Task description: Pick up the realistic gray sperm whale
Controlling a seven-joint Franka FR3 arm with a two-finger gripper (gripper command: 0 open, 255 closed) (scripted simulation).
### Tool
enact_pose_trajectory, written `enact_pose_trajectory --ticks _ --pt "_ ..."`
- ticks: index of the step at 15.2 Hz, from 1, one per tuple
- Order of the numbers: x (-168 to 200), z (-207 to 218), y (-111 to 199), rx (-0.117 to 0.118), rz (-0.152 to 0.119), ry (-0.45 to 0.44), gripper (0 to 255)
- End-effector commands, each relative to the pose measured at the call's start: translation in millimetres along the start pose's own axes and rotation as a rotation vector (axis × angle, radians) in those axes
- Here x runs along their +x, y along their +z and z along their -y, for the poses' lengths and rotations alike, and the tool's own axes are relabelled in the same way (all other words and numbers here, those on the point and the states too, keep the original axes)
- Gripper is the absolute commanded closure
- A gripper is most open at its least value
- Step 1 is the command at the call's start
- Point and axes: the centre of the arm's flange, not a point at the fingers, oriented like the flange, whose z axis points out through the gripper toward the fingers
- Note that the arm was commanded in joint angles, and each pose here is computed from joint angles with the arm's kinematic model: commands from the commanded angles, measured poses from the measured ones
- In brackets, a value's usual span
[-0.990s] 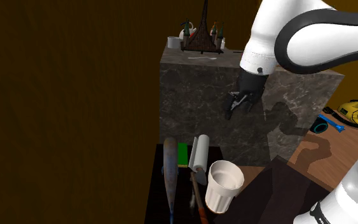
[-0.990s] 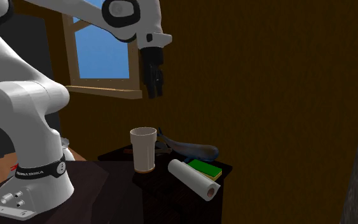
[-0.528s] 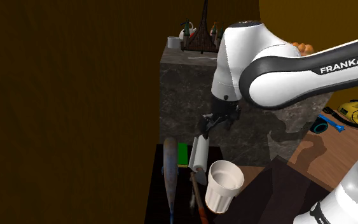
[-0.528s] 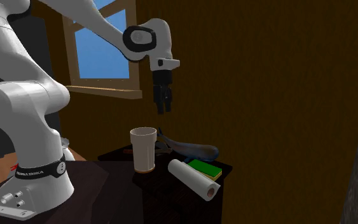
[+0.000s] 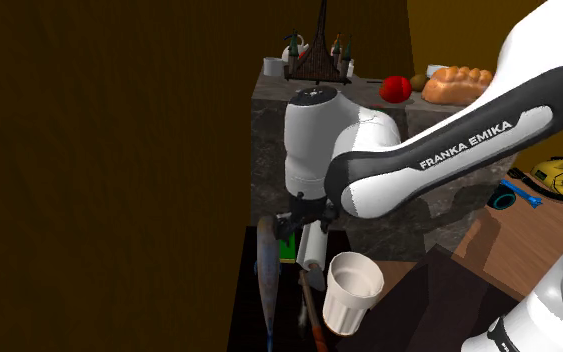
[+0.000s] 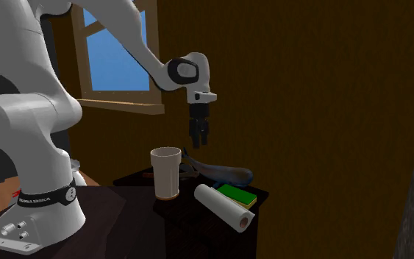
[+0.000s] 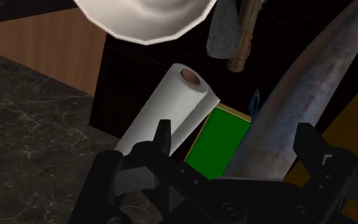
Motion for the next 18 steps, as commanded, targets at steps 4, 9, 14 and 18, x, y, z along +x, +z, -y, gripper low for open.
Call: enact_pose_trajectory --ticks 4,9,14,18 --pt "5 55 47 -0.038 0.008 0.051 0" --pt "13 103 91 -0.074 0.015 0.096 0" --pt "11 106 118 -0.074 0.015 0.096 0" --pt "10 108 131 -0.074 0.015 0.096 0"
